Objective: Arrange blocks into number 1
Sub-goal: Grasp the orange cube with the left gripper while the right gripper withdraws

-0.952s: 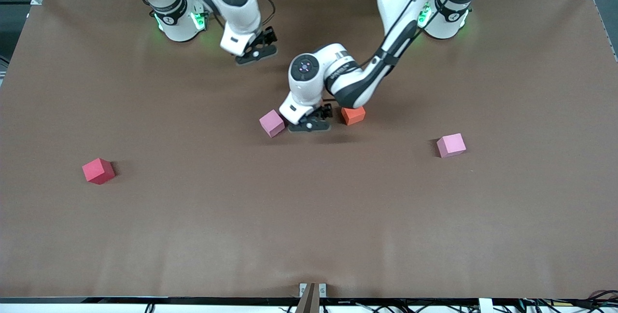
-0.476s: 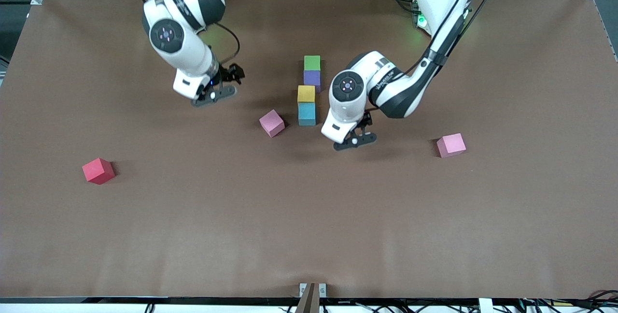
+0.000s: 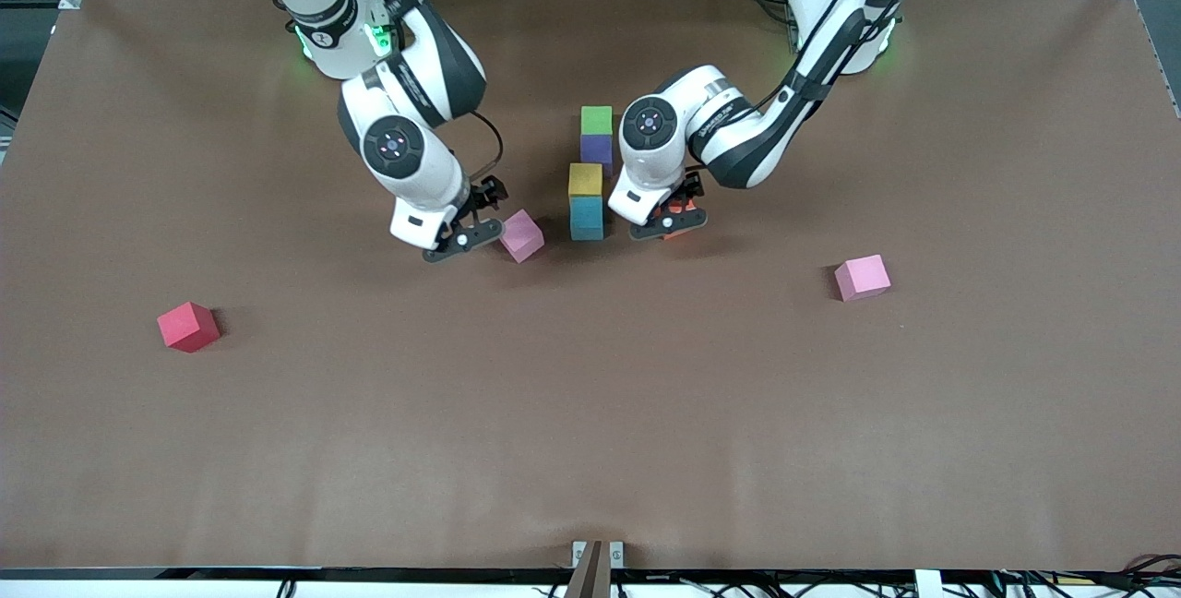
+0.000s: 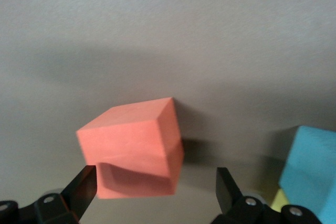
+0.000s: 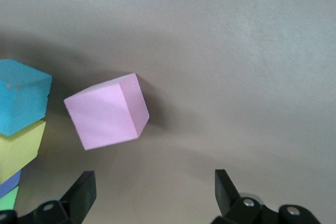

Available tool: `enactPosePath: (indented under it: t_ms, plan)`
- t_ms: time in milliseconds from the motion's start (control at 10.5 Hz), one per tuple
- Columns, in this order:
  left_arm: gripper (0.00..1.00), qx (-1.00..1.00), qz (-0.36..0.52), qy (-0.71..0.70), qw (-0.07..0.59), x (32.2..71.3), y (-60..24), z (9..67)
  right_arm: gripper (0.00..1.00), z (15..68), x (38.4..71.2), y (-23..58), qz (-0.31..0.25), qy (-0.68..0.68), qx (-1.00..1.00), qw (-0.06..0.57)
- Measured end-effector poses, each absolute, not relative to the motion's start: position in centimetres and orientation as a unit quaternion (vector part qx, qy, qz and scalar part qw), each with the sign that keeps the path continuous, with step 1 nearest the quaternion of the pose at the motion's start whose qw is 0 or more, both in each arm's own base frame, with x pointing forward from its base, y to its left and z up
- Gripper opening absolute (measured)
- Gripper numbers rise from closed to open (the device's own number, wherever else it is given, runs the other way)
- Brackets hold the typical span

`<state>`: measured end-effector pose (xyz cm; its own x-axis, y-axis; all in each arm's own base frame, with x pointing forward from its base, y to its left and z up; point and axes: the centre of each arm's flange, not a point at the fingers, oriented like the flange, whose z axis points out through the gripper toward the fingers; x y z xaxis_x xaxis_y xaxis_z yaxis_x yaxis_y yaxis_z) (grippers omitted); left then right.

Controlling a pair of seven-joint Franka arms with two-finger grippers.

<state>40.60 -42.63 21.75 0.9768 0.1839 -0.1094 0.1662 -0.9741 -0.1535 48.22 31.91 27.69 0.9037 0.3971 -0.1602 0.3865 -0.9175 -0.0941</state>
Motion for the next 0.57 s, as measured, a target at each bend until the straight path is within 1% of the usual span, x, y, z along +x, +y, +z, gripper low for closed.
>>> enactPosePath:
  t_ms: [381,571]
  plan:
    - [1.00,-0.989,0.065,-0.107,0.081,41.2,-39.9,21.6,1.00,25.2,47.1,34.7,0.084,-0.188,-0.977,0.063]
    - [1.00,-0.988,0.060,-0.122,0.069,40.8,-40.1,20.7,1.00,24.8,46.8,35.3,0.082,-0.198,-0.974,0.067]
